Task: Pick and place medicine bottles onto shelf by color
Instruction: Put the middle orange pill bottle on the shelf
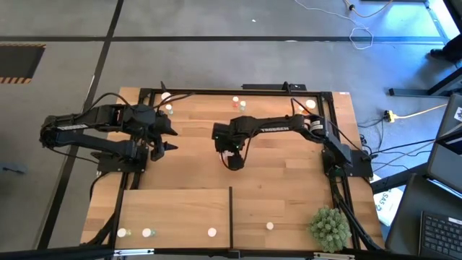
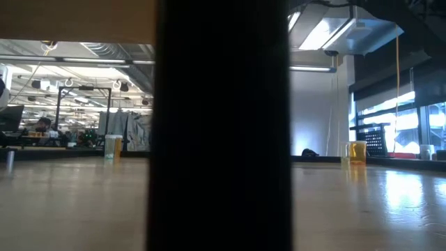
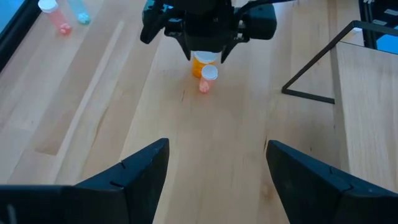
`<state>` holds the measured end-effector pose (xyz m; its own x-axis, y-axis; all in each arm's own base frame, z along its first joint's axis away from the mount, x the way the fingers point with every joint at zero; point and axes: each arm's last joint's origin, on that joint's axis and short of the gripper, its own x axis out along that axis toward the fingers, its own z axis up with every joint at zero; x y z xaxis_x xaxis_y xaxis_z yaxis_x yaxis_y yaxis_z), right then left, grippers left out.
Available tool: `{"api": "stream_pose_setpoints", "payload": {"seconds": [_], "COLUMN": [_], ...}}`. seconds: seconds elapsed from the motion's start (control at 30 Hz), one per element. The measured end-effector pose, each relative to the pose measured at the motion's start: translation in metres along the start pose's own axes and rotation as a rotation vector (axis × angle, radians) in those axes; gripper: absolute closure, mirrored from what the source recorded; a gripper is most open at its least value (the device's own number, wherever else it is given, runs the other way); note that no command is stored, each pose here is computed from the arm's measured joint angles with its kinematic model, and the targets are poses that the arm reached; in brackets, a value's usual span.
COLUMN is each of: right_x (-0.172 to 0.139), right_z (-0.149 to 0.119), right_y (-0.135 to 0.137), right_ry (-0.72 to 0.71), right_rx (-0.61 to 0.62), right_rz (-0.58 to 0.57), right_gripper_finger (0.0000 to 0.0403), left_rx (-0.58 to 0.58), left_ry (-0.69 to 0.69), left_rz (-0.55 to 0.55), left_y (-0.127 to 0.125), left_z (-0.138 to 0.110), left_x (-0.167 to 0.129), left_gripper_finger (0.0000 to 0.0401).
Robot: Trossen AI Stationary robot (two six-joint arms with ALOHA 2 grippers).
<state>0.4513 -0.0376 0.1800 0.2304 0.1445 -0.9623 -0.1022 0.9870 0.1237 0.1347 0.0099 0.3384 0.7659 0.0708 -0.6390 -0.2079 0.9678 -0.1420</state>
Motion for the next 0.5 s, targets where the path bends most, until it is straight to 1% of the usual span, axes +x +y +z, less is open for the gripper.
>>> {"api": "stream_pose_setpoints", "payload": {"seconds": [0.13,0.4,0.5], "right_x": [0.0,-0.0001,-0.0001], "right_z": [0.0002,0.0004,0.0003], "right_y": [-0.0004,-0.001,-0.0017], "right_ry": [0.0,-0.003,0.003], "right_rx": [0.0,0.004,0.004], "right_rz": [-0.012,-0.019,-0.052], "right_gripper_finger": [0.0134,0.0197,0.0198], "left_rx": [0.0,0.0,0.0], "left_ry": [0.0,0.0,0.0], "left_rz": [0.0,0.0,0.0], "left_y": [0.0,0.0,0.0], "left_z": [0.0001,0.0,0.0], "left_x": [-0.0001,0.0,0.0], "left_gripper_finger": [0.0137,0.0137,0.0137]}}
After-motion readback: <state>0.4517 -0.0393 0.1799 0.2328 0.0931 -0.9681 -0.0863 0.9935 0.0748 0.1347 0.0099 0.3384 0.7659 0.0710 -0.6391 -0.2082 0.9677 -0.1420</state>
